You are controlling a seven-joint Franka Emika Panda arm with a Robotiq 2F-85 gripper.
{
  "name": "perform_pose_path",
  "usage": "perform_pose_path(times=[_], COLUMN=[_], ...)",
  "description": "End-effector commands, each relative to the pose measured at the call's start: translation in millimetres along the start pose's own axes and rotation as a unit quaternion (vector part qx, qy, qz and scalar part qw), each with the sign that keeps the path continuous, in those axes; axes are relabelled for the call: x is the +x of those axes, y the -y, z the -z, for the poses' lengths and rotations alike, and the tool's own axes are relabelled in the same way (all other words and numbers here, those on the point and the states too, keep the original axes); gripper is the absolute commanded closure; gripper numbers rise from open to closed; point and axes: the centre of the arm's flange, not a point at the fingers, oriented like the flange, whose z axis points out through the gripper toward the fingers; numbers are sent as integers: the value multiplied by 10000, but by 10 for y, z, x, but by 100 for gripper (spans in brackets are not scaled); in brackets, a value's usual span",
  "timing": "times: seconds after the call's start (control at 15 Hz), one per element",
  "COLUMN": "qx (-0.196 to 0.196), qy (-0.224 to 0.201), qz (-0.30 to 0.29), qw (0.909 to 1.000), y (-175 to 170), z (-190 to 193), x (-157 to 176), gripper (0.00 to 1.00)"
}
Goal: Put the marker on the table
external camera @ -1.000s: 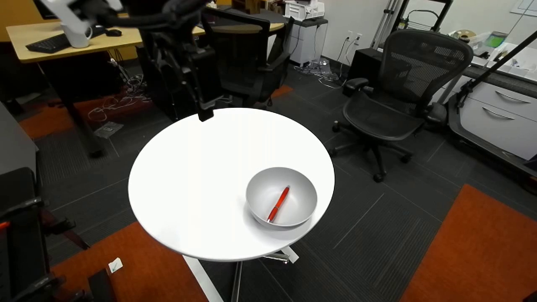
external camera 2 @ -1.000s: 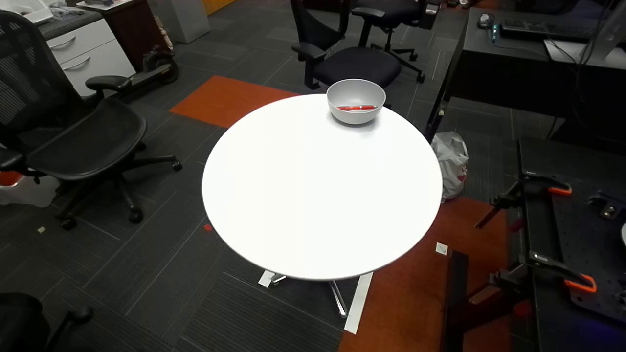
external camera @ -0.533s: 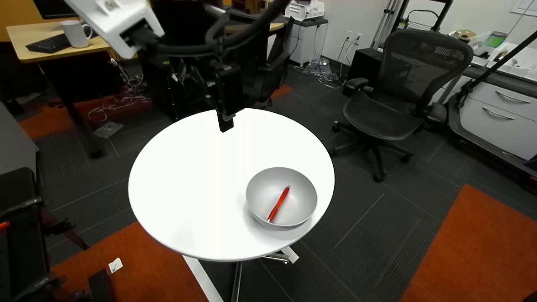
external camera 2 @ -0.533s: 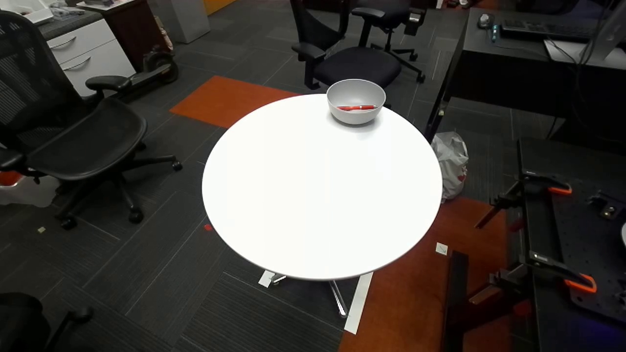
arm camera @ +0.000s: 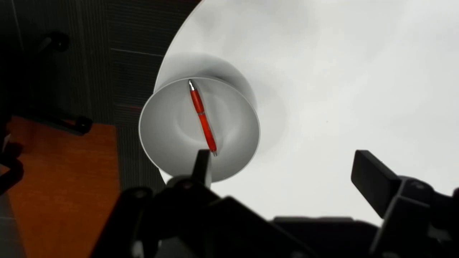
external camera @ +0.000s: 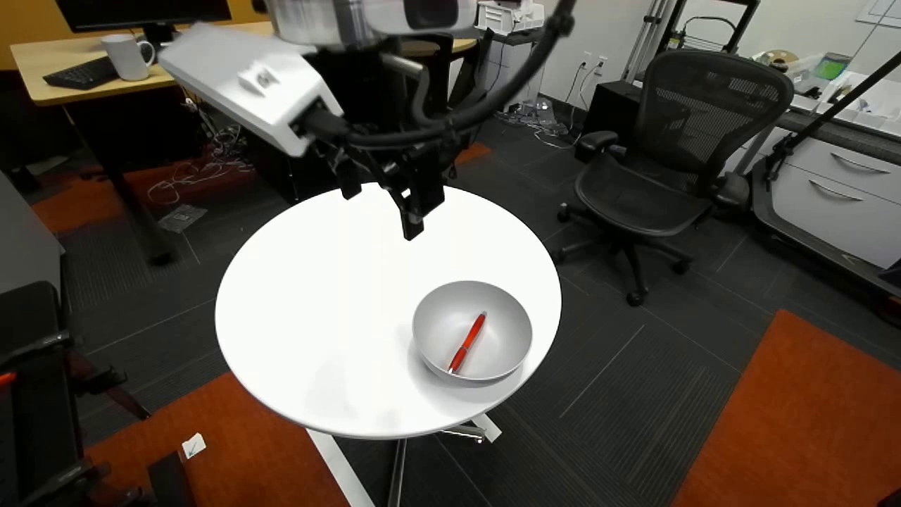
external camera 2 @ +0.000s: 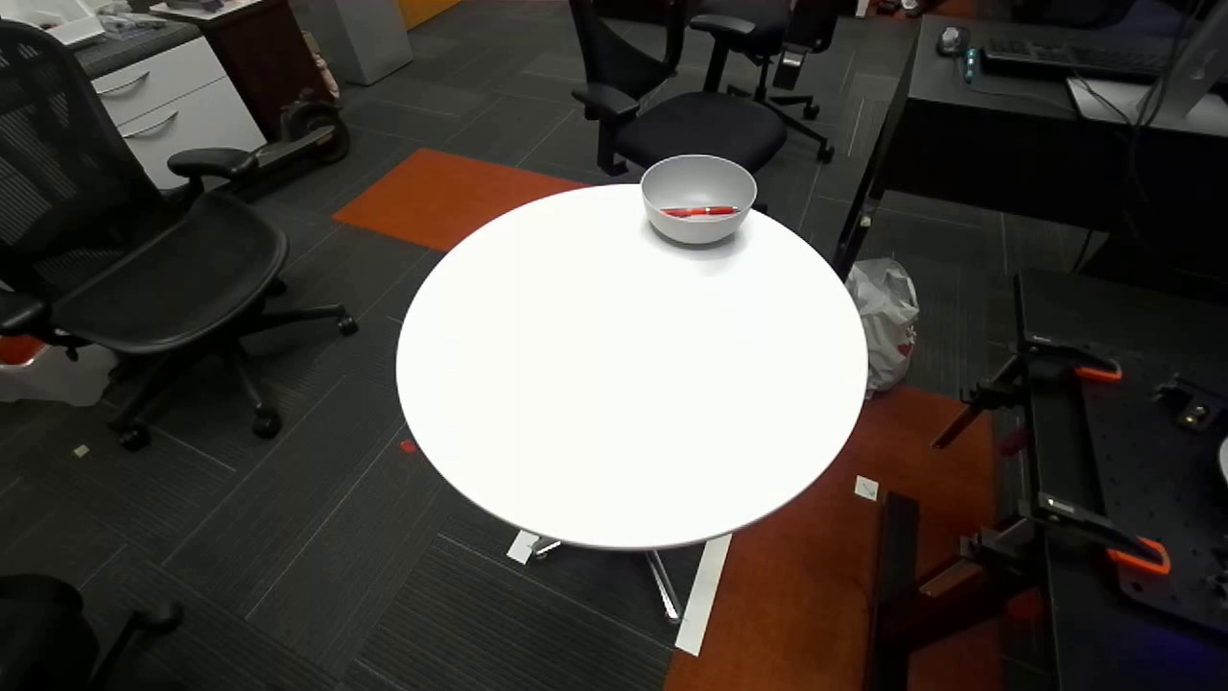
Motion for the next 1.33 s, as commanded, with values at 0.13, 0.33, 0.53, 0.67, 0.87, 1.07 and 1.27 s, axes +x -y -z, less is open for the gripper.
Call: perform_pose_path(times=[0.13,0.33,0.53,0.67,0.87,1.07,1.27], qx=[-73,-123,-88,-71,-41,-60,-86], qy=[-112,-27,23,72,102,180,191], qz=[529,632,594,544,478,415,397], qw=[9985,9979,9982,9985,9988,9990,9990], y=[-286,-369,-473,-569,-714,-827,-757], z=[-573,-845,-1058,-1194,-1375,-1563,-1599], x=[246,369,510,607,701,750,614], gripper=[0,0,0,0,0,0,0])
